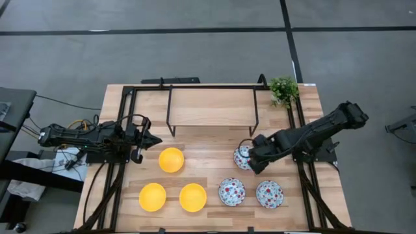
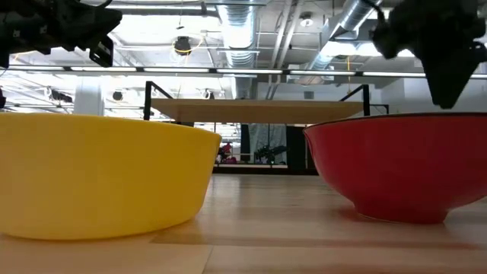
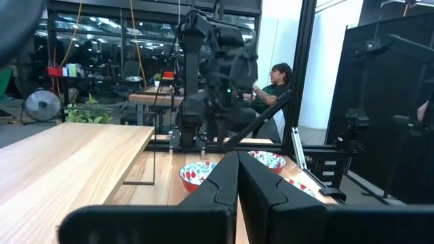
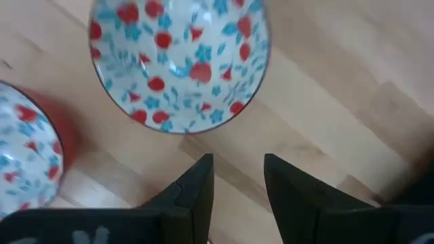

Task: Pick & Place Mini bowls
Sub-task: Put the top white patterned bowl on the shelf

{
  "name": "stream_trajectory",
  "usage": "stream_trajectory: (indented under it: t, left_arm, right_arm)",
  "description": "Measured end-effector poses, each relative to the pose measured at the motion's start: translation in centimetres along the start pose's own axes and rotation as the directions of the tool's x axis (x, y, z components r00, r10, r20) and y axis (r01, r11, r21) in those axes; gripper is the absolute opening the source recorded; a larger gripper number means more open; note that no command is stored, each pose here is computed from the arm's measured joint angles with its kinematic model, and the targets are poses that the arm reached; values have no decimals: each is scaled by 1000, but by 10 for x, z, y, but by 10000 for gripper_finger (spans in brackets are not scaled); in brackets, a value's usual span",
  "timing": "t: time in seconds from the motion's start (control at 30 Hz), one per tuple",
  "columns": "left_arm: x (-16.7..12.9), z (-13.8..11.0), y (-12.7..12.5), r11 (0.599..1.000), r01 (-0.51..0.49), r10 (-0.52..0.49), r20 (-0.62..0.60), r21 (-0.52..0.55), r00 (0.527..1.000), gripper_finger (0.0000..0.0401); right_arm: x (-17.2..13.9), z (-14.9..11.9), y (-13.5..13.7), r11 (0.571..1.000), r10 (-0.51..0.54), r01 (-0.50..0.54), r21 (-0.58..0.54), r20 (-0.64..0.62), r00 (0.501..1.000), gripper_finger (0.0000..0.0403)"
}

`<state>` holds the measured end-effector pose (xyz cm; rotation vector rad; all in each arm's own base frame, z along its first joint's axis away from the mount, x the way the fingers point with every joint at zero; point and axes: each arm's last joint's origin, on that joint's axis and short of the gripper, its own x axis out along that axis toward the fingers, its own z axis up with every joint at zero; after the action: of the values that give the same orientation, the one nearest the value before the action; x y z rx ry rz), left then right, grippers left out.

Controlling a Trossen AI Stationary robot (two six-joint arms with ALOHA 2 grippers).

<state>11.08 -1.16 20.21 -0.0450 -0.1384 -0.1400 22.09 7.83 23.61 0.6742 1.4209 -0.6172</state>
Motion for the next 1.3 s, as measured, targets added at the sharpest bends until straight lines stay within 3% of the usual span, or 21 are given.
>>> stream_trajectory:
  t: [0.2,0.33,0.67,0.97,1.3]
  left_arm:
    - [0,1,0,1000,0,0,12,1,1000,7]
    - [0,1,0,1000,0,0,12,1,1000,7]
    - [0,2,0,1000,1,-1,20,1,1000,7]
    - [0,4,0,1000,2,-2,39,2,999,7]
    - [0,5,0,1000,2,-3,52,2,999,7]
  right_arm:
    - [12,4,6,999,-48,48,-13,5,999,121]
    - [10,6,8,1000,-20,21,-7,49,999,120]
    - [8,7,8,981,3,-19,191,84,996,120]
    - [26,3,-1,957,-51,29,288,67,996,121]
    - [43,13,-6,932,-23,-24,361,127,992,121]
